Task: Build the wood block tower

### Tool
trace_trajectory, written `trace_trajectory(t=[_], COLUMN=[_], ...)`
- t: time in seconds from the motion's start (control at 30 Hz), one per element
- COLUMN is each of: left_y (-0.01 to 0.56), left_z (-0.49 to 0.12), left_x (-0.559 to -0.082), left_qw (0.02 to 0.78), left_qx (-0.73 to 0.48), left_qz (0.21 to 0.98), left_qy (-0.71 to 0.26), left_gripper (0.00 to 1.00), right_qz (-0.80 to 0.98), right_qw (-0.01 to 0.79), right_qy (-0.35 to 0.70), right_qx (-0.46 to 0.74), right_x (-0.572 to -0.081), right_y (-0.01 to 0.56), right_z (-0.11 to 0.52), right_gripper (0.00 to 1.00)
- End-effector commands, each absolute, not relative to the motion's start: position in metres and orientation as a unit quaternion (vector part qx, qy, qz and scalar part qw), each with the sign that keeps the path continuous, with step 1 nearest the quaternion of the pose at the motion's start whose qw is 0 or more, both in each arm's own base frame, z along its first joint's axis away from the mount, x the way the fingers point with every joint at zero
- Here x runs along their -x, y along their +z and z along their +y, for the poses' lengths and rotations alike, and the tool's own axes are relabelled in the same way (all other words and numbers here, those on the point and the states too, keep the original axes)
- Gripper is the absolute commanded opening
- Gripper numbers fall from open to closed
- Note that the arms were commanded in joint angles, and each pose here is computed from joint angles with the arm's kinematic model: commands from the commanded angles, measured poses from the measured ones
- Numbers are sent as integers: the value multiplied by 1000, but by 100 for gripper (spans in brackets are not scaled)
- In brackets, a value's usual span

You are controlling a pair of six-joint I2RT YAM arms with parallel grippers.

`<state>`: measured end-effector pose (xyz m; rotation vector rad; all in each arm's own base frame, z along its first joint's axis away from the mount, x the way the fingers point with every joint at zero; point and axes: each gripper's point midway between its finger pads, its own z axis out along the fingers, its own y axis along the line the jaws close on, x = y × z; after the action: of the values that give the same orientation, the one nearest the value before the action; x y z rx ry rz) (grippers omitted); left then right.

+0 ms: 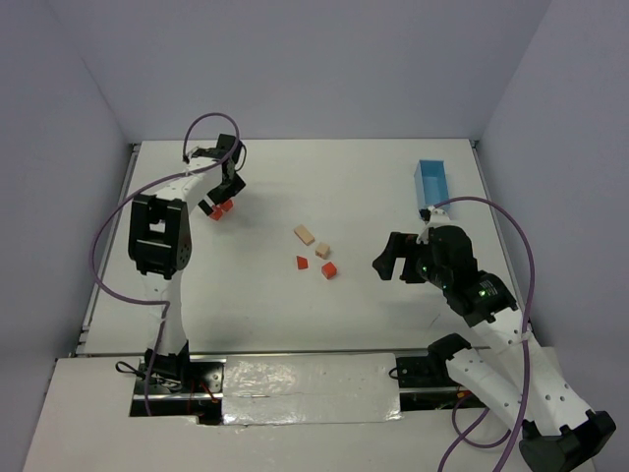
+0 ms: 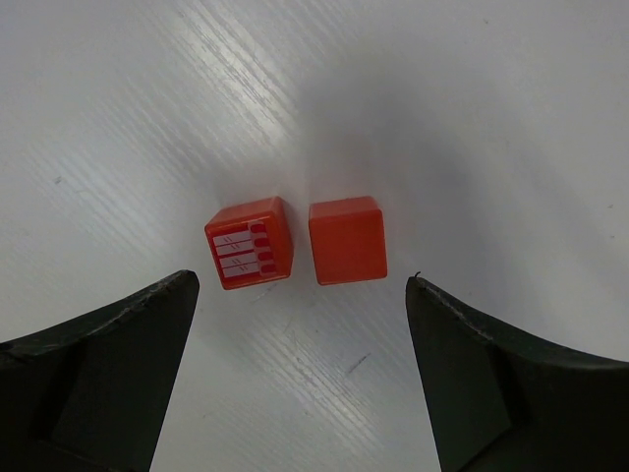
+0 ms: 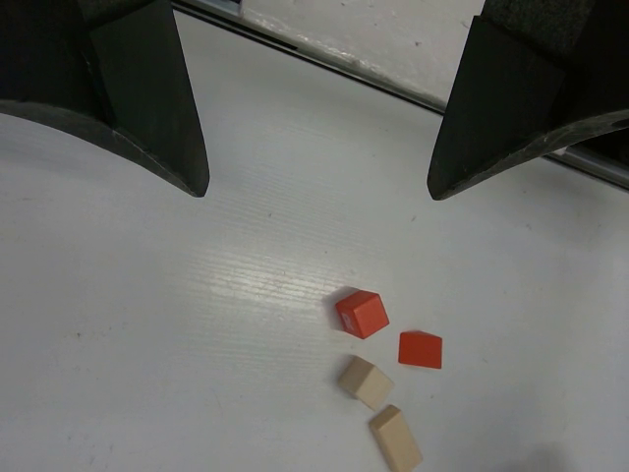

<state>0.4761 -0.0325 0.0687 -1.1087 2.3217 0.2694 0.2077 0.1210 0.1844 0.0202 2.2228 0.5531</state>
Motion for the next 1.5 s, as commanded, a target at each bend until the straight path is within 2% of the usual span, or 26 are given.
trace_trajectory(t=[0.0,0.27,0.57,1.17,1.33,1.4,1.47], left_y=[60,52,43,41,39,40,43], left_z=[-29,-25,-25,-30,-32,-32,-33], left_x=[-480,-480,-484,-489,-488,-488,-489], left_qw=[267,264,260,268,264,265,267], left_qx=[418,422,415,395,395,394,391], left_qz=[862,861,866,874,876,877,878], left_qy=[106,100,102,86,81,79,76], left_gripper=[100,100,95,74,74,77,85], right_qz=[875,877,879,880,880,880,880], right_qw=[428,424,422,419,419,419,419], right_qy=[226,225,223,224,224,225,225], right_qx=[5,7,7,9,8,10,10], right_x=[-212,-212,-213,-213,-213,-213,-213], right_y=[188,187,186,185,185,185,185], right_z=[126,127,127,128,128,129,129], right_gripper=[100,100,100,100,100,100,100])
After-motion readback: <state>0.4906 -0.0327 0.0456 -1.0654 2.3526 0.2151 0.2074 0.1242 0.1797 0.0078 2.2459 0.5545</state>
